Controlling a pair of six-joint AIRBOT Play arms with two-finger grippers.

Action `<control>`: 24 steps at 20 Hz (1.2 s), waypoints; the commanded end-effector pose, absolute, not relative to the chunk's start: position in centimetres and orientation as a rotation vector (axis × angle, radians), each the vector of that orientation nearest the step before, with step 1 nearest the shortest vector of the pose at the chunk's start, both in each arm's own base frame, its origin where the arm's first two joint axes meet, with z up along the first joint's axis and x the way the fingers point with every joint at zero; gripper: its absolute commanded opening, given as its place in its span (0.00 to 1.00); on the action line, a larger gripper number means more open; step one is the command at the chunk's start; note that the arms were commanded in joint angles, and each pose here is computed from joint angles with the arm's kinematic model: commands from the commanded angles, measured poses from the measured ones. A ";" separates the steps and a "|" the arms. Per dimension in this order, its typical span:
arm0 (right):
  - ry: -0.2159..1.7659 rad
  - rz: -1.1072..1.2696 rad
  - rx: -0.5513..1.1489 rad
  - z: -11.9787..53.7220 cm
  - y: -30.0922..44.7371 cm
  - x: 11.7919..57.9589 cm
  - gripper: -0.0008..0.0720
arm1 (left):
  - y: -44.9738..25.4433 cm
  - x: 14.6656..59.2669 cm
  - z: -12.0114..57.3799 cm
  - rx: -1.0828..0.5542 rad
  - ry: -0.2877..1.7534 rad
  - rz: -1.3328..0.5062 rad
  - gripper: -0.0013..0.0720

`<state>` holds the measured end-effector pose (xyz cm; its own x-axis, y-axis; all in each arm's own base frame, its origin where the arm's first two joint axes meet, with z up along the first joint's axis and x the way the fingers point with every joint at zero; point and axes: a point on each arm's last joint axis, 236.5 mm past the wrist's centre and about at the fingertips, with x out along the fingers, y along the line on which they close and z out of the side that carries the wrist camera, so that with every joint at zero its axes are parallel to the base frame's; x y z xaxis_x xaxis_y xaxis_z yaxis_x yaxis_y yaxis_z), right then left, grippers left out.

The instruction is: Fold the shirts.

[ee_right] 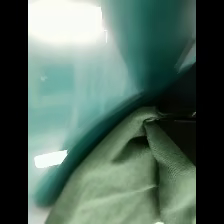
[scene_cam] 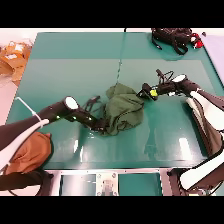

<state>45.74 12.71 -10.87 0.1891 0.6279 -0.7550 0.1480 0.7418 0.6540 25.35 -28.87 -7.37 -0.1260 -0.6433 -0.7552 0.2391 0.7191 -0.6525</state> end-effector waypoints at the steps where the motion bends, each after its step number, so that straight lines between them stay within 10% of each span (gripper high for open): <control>1: 1.334 0.452 0.685 -7.8 12.9 46.4 0.04 | -25.0 29.0 -3.6 -0.300 1.429 -0.736 0.05; 7: 0.884 0.564 0.522 16.0 10.0 46.9 0.04 | -18.9 34.8 17.4 -0.245 0.912 -0.697 0.05; 14: 0.312 0.538 0.234 40.6 8.9 33.2 0.04 | -16.6 29.3 40.9 -0.089 0.402 -0.684 0.05; 19: 0.208 0.512 0.184 44.6 9.6 28.1 0.04 | -13.6 28.2 43.7 0.013 0.332 -0.566 0.05; 24: 0.389 0.505 0.284 37.6 8.4 32.3 0.04 | -13.4 32.2 38.7 0.024 0.498 -0.538 0.05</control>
<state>30.70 9.04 40.65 0.8222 0.5181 -0.2358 -0.4437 0.8428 0.3047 30.56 -13.91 41.31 0.7670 -0.5197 -0.3762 0.5224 0.8463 -0.1040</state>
